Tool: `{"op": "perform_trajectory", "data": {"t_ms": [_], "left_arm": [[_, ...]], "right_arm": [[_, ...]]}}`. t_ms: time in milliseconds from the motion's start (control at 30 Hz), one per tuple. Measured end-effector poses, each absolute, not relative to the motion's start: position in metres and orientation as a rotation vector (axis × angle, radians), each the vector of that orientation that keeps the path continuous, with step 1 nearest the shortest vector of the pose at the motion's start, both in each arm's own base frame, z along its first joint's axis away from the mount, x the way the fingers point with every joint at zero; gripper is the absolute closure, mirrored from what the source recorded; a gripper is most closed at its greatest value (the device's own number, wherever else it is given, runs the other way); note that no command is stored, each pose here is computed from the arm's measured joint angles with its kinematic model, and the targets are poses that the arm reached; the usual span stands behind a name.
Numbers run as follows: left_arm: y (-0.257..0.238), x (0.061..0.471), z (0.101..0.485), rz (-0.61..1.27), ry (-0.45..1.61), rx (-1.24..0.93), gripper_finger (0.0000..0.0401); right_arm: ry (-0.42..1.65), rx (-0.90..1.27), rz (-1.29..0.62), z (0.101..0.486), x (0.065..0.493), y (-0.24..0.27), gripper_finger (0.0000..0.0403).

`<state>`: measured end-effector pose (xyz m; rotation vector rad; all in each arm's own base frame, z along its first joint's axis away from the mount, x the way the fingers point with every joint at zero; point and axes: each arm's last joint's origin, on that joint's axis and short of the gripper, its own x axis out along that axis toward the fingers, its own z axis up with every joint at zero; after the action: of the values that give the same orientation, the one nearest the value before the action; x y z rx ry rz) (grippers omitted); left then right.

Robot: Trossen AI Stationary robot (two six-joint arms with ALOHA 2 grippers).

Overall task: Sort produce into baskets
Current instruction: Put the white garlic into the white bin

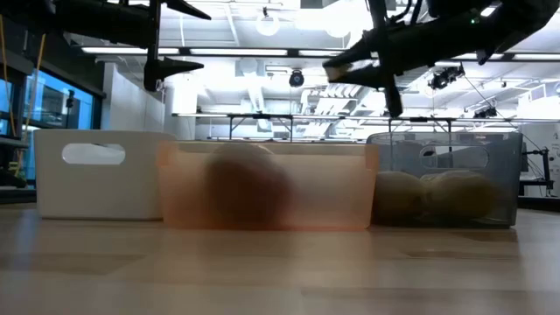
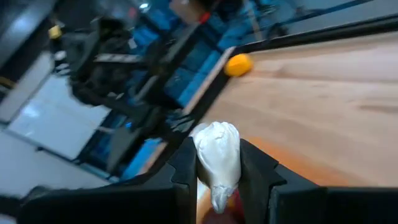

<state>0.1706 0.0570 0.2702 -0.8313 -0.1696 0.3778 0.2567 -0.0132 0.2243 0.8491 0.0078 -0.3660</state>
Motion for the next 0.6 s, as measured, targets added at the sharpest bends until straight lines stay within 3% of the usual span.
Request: {"op": "perform_trajectory", "data": {"t_ms": [300, 600], "left_arm": [[0.057, 0.171, 0.270, 0.384, -0.176, -0.850, 0.0011], [0.054, 0.169, 0.265, 0.341, -0.081, -0.821, 0.0011]], "right_arm": [[0.079, 0.726, -0.211, 0.227, 0.317, 0.021, 0.0338], [0.116, 0.543, -0.062, 0.244, 0.396, 0.035, 0.0305]]}}
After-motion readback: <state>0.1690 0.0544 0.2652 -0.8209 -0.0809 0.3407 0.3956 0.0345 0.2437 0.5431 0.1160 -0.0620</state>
